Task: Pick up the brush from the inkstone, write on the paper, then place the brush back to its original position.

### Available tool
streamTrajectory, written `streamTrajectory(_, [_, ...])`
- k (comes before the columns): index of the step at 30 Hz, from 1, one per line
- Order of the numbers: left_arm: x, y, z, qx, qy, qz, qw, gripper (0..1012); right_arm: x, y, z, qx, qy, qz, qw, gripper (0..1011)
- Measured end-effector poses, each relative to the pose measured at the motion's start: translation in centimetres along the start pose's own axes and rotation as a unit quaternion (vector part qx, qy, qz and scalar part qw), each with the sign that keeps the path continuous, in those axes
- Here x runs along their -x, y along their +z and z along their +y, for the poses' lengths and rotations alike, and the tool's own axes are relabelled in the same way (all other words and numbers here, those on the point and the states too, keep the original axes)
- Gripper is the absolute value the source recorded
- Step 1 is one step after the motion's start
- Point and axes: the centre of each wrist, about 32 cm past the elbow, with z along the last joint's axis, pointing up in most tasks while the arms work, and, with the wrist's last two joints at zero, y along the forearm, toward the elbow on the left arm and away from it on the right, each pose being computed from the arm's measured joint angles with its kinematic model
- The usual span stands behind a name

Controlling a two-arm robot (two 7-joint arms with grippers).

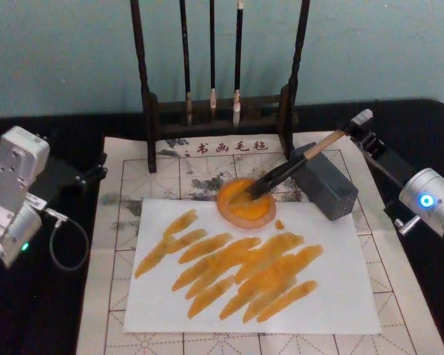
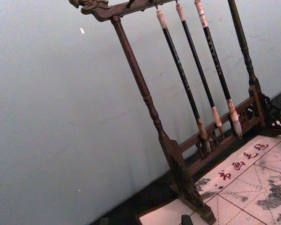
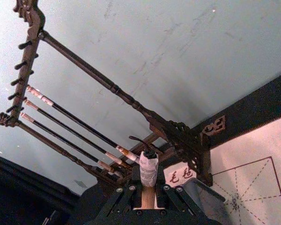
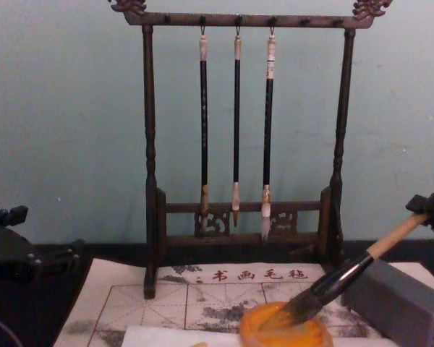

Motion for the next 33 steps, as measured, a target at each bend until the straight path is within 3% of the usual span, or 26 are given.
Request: streamTrajectory(33, [0.00,0.00,0.00,0.000,0.000,0.000,1.0000,1001,-1.3,-0.6,0.6,0.013,-0.017,0.015,0.9997,181])
